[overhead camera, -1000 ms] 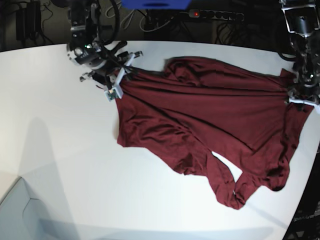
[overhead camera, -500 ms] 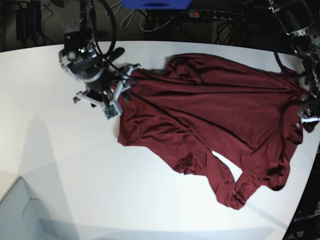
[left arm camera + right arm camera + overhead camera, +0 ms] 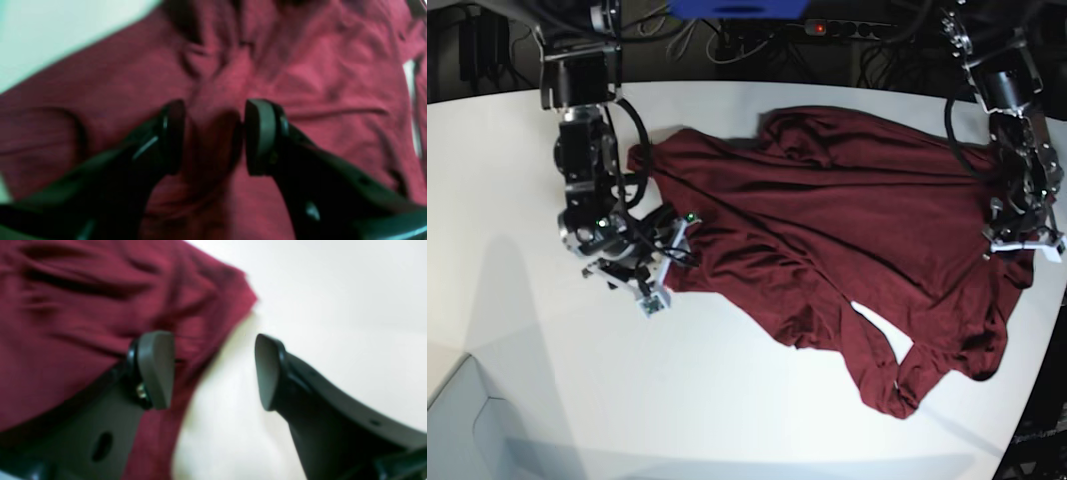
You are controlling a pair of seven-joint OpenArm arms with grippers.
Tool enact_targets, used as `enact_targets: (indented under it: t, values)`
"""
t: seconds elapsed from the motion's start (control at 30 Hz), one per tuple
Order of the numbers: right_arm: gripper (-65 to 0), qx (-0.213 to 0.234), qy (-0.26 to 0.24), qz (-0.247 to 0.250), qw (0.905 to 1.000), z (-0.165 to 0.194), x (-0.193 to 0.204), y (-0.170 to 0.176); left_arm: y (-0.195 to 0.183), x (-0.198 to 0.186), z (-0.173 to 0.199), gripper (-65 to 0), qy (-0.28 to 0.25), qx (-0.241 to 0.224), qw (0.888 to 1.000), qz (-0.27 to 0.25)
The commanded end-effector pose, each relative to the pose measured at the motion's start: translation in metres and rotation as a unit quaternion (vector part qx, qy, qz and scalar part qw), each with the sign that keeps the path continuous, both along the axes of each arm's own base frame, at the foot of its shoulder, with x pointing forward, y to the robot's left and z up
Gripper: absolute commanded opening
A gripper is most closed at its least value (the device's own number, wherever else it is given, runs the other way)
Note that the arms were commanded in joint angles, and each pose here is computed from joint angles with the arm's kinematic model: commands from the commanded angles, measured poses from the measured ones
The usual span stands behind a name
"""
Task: Layout the t-shirt on the table in an organized manner, then fold the t-shirt properly
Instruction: 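Drag the held shirt corner with the right gripper away from the left gripper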
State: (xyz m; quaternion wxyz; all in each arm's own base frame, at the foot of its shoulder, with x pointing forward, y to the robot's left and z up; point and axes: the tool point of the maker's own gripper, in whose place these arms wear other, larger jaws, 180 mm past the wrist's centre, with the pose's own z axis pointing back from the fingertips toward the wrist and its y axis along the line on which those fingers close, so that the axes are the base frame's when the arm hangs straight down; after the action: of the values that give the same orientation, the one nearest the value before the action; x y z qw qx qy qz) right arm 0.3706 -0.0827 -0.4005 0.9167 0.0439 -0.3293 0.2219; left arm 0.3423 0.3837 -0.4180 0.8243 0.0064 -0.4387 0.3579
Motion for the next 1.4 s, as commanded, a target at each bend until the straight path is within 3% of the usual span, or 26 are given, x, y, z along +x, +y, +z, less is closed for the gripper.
enact_targets:
  t: [0.0,0.17,0.23,0.33,0.5,0.83,1.07,1.23,1.37]
  values:
    - [-27.8,0.014,-0.022,0.003,0.9997,0.014,0.018,0.007,0.012,-0.001,0.009,-36.6,-0.010,0.020,1.000,0.005]
    - [-28.8,0.037,-0.020,0.001,0.9991,-0.004,0.033,0.011,0.024,-0.022,-0.002,-36.6,0.004,0.036,0.999,0.015]
    - [-32.0,0.047,-0.025,0.001,0.9986,-0.008,0.036,0.014,0.025,-0.028,-0.006,-36.6,0.009,0.037,0.999,0.016]
    - [-42.1,0.059,-0.033,0.000,0.9977,-0.012,0.040,0.016,0.033,-0.037,-0.007,-36.6,0.018,0.046,0.999,0.017]
    - [-64.2,0.072,-0.059,-0.007,0.9956,0.002,0.052,0.016,0.037,-0.047,-0.011,-36.6,0.029,0.050,0.998,0.018]
    - [-65.0,0.110,-0.141,-0.085,0.9803,0.062,0.084,-0.023,0.048,-0.062,-0.025,-36.6,0.057,0.047,0.997,0.028]
    - [-64.9,0.116,-0.150,-0.127,0.9736,0.068,0.091,-0.045,0.048,-0.063,-0.026,-36.6,0.058,0.047,0.997,0.028]
    - [-64.8,0.115,-0.162,-0.255,0.9462,0.072,0.096,-0.094,0.049,-0.063,-0.025,-36.6,0.058,0.048,0.997,0.028]
    - [-64.7,0.116,-0.168,-0.263,0.9428,0.077,0.100,-0.099,0.049,-0.066,-0.027,-36.6,0.061,0.048,0.997,0.028]
